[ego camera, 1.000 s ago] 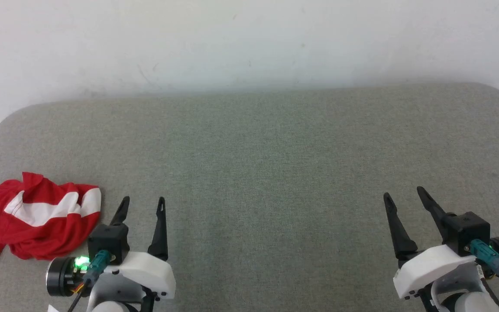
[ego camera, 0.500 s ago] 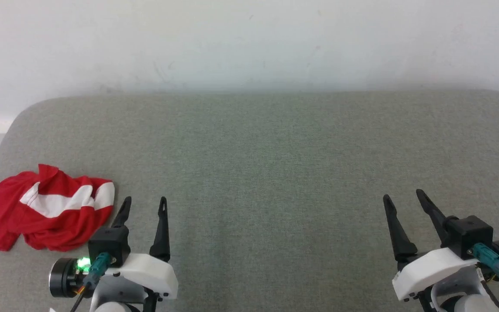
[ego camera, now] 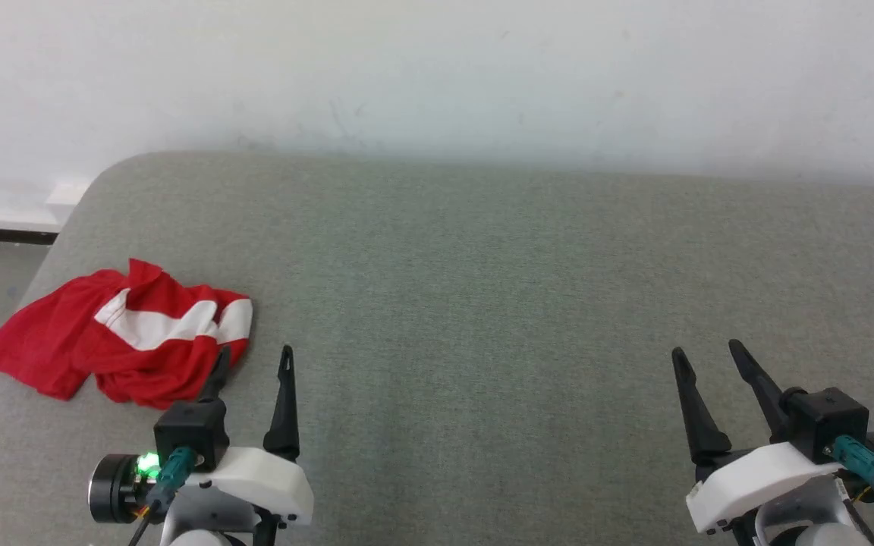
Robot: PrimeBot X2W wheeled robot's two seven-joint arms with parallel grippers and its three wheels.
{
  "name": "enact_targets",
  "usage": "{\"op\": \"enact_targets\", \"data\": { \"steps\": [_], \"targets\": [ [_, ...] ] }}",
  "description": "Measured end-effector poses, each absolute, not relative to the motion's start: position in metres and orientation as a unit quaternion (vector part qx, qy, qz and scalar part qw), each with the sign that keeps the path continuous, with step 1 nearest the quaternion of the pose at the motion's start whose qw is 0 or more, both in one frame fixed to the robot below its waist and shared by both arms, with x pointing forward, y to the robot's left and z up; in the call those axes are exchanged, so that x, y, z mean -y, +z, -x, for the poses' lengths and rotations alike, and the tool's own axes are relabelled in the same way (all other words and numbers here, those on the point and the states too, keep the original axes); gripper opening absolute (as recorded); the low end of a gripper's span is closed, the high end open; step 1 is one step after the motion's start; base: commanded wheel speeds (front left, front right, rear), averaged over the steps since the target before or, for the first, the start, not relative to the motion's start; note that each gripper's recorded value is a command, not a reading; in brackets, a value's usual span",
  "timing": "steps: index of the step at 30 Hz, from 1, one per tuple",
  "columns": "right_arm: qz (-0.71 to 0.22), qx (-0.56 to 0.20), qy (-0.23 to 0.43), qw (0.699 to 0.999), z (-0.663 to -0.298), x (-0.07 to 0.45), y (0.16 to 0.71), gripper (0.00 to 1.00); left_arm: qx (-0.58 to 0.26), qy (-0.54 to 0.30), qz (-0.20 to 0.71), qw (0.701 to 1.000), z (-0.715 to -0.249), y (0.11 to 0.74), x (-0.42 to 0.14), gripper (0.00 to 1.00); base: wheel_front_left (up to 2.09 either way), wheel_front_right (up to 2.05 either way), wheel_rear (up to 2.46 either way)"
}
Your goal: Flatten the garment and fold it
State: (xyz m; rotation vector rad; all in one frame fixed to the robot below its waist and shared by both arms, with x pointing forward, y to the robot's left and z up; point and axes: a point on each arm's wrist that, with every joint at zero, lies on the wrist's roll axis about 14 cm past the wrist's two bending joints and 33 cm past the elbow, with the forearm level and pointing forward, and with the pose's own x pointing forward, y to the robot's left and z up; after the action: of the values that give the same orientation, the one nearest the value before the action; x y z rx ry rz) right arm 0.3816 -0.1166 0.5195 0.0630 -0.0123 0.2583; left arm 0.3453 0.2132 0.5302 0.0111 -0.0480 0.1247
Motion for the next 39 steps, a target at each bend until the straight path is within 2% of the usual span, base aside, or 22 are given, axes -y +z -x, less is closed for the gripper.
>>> {"op": "enact_targets", "data": {
  "steps": [39],
  "targets": [
    [-0.088, 0.008, 0.271, 0.959, -0.393, 0.01, 0.517, 1.0, 0.053, 0.201, 0.006, 0.978, -0.27, 0.53, -0.287, 1.0, 0.0, 0.0, 0.0]
  ]
}}
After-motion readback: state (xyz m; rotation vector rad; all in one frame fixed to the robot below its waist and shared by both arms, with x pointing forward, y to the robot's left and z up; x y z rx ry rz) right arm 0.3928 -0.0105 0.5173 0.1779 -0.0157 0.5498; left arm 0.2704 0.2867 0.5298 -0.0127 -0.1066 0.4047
